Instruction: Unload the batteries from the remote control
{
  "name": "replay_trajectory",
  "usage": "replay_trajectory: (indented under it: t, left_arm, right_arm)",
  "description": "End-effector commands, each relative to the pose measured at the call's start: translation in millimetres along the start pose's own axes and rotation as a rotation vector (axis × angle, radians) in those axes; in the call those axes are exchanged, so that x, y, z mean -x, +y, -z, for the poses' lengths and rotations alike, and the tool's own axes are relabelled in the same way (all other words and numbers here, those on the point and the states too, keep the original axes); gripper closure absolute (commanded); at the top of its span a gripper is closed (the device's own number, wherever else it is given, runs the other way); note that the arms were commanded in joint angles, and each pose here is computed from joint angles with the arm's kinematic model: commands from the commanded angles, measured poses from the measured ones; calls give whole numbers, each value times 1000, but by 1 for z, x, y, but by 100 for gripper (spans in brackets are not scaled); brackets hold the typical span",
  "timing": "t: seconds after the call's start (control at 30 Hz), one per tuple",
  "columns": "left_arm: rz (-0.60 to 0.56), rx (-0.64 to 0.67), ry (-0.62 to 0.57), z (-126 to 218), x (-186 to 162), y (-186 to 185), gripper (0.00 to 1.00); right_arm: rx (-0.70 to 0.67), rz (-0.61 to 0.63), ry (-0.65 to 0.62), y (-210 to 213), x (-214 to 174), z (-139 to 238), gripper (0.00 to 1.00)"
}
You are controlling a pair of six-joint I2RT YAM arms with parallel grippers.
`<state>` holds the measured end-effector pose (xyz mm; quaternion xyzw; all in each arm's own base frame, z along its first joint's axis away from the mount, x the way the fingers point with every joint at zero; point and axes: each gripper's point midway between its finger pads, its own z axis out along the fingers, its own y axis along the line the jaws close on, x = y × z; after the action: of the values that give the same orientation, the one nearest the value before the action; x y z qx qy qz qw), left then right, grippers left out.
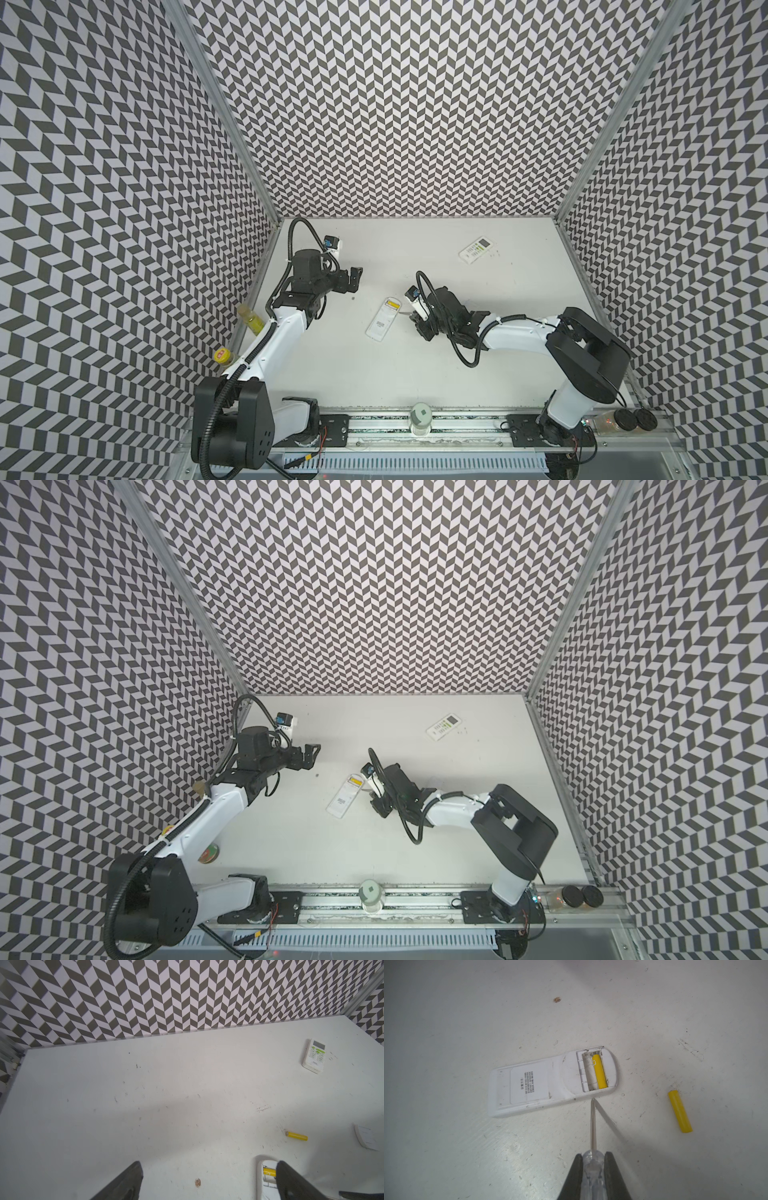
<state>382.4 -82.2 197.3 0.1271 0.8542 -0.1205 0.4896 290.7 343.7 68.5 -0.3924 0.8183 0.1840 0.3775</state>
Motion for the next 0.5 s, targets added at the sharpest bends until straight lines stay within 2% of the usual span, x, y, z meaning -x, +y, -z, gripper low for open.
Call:
replay_trajectory:
  t: [0.0,0.27,0.47]
  left_arm:
    - [-73,1,27,5,2,-1,0]
    - [-153,-45,48,1,2,-15,0]
    - [-201,-159,61,4,-7,-35,0]
  right_arm:
    - [-4,24,-27,1,14,-8,100]
    - [80,68,-62,15,35,-26,100]
    - [179,136,-94,43,50,-37,100]
